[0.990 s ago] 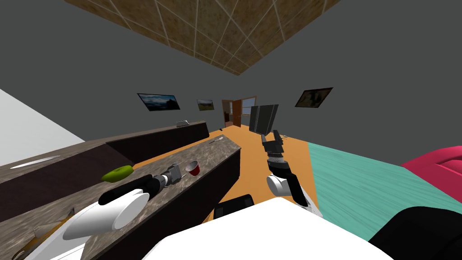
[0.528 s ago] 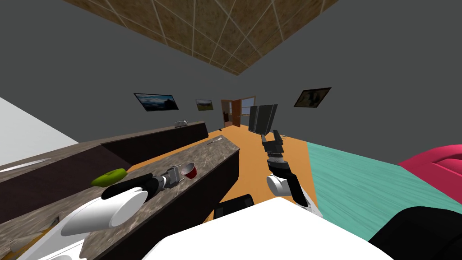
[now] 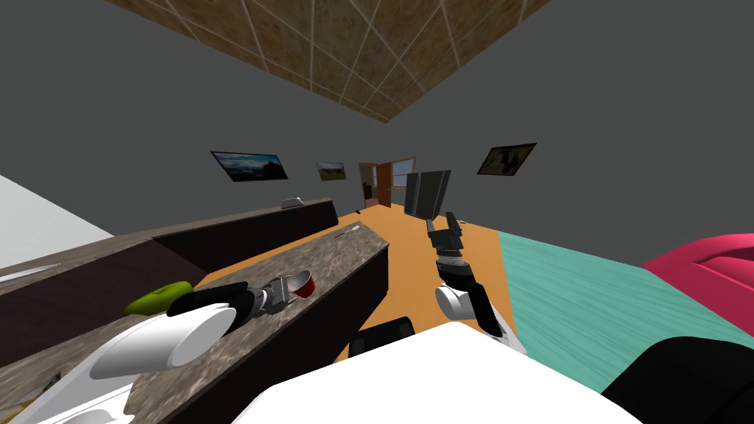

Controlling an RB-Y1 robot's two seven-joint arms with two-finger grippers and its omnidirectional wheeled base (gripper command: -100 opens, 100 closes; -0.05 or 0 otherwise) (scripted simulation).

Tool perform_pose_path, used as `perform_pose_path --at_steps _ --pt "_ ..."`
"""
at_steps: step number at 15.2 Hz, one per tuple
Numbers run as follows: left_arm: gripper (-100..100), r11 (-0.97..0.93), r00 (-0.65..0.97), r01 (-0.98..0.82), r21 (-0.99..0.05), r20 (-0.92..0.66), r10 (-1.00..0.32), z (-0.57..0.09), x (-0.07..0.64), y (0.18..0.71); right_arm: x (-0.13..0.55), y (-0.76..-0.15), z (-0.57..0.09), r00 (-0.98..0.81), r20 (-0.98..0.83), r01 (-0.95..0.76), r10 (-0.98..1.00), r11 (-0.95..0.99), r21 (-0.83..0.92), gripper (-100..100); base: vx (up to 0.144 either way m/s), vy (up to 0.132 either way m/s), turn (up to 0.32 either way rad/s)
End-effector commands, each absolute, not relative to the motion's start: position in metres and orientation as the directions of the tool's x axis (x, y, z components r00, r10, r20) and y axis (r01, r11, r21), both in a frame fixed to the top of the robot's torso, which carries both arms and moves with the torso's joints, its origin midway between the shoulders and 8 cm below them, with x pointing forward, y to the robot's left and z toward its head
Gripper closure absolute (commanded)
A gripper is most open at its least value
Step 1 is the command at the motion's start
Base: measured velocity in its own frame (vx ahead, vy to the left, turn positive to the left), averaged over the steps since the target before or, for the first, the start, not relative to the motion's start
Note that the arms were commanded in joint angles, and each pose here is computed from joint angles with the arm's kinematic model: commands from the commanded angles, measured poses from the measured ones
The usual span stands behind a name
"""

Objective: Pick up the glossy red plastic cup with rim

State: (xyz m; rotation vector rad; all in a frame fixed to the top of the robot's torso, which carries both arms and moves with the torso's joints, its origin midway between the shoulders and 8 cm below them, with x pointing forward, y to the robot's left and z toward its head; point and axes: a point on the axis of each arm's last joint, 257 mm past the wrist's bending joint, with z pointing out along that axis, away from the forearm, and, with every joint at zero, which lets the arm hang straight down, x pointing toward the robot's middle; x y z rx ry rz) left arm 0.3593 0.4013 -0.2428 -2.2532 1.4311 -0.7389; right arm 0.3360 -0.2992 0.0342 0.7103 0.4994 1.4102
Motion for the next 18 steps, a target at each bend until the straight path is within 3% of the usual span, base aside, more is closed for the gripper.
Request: perform_pose_path --at_steps 1,18 --pt "-100 -0.425 0.365 -0.735 -0.529 0.22 -0.904 -0.246 0.352 0.404 0.336 -0.299 0.034 0.114 0.096 -0.708 0.989 0.013 0.706 0 0.032 -0.037 -0.04" --pt "-100 -0.483 0.47 -0.818 -0.313 0.121 -0.874 -0.253 0.298 0.418 0.336 -0.299 0.034 0.114 0.096 -0.708 0.989 0.014 0.706 0 0.039 -0.029 -0.022"
